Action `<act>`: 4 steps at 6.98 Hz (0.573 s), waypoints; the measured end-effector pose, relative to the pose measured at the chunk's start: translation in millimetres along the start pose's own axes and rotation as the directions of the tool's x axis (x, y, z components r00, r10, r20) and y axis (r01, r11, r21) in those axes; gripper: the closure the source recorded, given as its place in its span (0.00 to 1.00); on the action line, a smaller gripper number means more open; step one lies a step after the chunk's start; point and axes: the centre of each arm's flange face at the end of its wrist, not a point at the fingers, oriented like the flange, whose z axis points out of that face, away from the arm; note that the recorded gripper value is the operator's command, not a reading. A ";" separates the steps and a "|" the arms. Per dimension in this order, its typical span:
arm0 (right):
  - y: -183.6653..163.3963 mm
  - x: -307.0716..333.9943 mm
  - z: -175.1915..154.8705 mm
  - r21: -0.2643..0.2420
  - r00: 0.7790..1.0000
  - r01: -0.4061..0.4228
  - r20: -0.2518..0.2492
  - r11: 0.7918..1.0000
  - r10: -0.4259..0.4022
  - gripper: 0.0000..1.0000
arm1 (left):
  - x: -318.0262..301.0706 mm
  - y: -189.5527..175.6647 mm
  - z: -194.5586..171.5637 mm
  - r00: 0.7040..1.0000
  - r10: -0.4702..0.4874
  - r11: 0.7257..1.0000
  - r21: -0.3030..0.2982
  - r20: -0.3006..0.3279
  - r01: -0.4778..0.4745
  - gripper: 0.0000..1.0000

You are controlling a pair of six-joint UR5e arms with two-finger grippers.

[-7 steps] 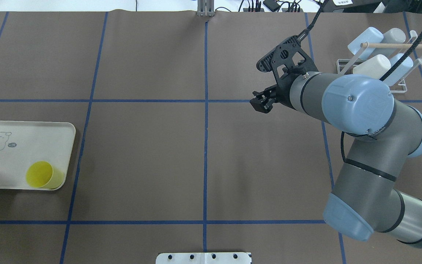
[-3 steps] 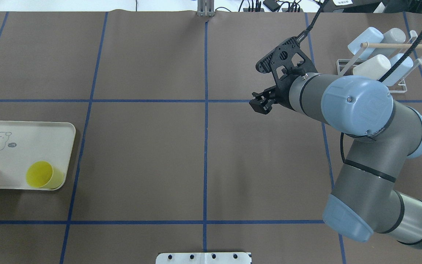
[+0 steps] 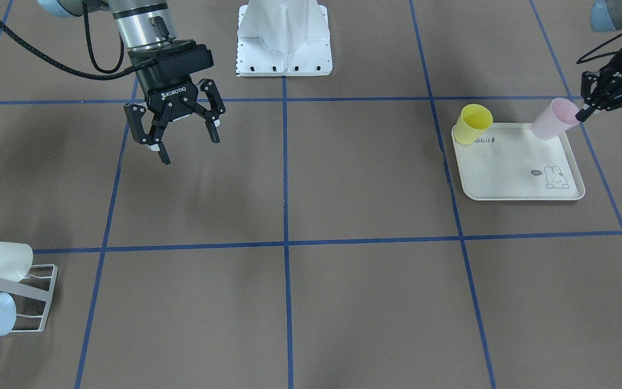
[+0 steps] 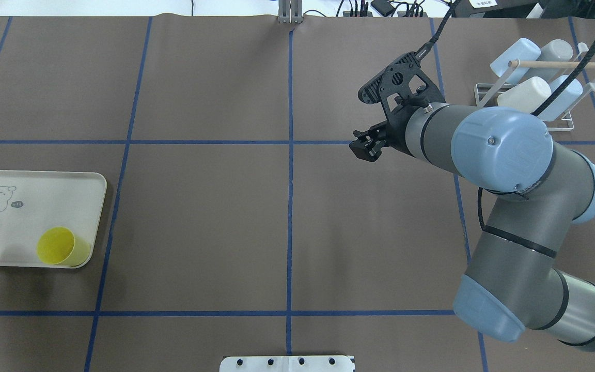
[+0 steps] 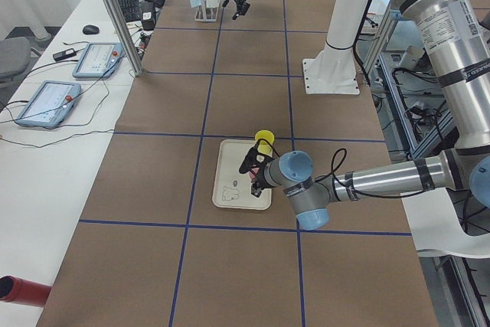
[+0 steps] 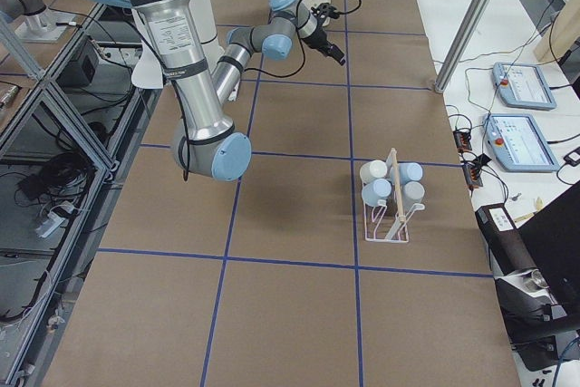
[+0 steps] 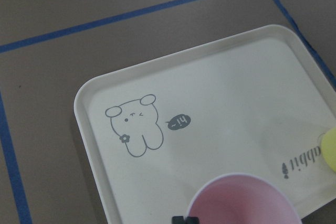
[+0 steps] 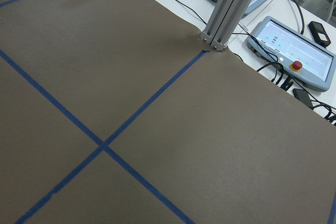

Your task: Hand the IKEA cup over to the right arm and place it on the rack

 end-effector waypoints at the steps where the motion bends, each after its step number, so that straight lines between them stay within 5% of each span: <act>1: -0.2 -6.2 1.6 0.031 1.000 -0.001 0.026 1.000 0.000 0.00 | 10.3 -19.9 -19.5 0.995 -0.094 0.995 0.034 -0.032 0.096 1.00; 3: 1.5 -21.7 15.2 0.124 0.995 0.001 0.096 0.992 -0.013 0.00 | 66.8 -79.0 -54.4 0.936 -0.328 0.939 0.065 -0.128 0.338 1.00; 4: 2.8 -29.9 18.6 0.167 0.991 0.025 0.125 0.986 -0.046 0.00 | 106.5 -117.0 -65.9 0.877 -0.443 0.888 0.044 -0.187 0.458 1.00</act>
